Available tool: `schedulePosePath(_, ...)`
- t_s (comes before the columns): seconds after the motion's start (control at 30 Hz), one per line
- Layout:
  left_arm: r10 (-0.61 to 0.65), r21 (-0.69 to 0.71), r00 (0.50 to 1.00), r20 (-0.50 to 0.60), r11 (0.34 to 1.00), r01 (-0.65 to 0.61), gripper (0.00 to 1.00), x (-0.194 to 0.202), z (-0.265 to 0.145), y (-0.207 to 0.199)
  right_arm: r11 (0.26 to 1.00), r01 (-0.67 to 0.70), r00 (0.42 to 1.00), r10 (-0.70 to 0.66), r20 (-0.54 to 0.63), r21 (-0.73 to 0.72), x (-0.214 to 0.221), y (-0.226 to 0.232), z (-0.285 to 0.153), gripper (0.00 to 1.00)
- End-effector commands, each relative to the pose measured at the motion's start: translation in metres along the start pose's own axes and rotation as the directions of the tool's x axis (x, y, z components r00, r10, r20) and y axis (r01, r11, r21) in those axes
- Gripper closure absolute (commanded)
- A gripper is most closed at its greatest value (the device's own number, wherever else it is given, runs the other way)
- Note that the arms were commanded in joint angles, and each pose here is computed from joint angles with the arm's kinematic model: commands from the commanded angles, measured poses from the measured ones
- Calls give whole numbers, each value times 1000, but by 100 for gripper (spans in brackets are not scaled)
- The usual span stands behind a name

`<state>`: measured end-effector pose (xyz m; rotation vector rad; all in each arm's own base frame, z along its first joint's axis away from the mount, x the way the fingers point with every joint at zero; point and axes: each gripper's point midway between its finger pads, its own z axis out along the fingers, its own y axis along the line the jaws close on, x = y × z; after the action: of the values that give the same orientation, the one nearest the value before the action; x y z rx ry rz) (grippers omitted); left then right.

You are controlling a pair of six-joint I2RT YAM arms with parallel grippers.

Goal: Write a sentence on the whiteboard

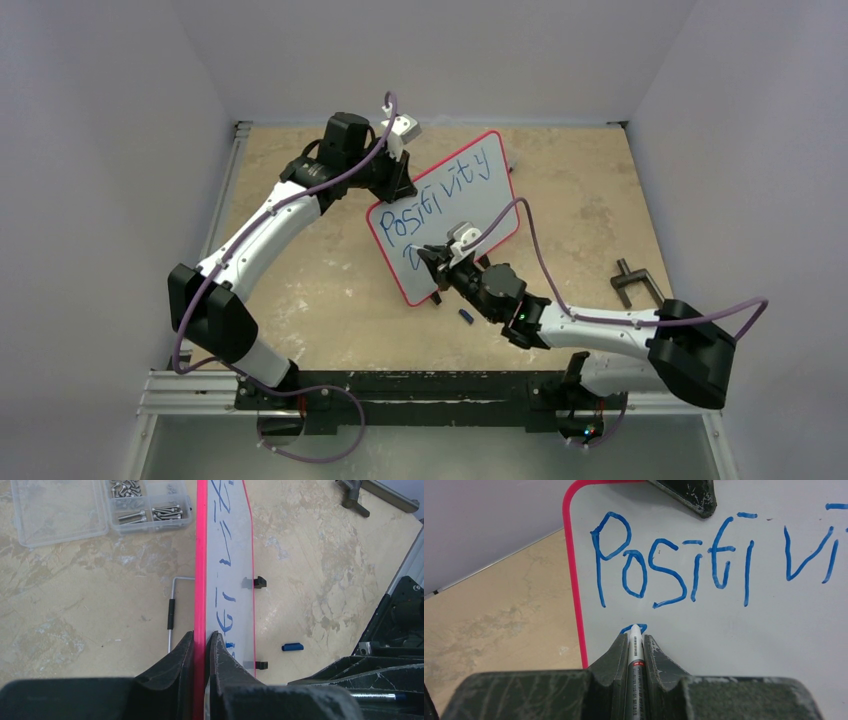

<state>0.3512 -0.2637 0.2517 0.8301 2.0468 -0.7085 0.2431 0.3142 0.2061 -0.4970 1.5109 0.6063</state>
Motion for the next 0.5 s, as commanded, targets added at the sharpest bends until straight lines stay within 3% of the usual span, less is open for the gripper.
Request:
schedulePosePath(0.0,7,-83,987,-159,996,-21,100,44,-3,15,999,-32,997,35,72,-36,-31,11,10,100)
schedulePosePath(0.47,7,-79,987,-159,997,-19,100,44,-3,14,999,-35,998,37,50,-40,-26,17,20,100)
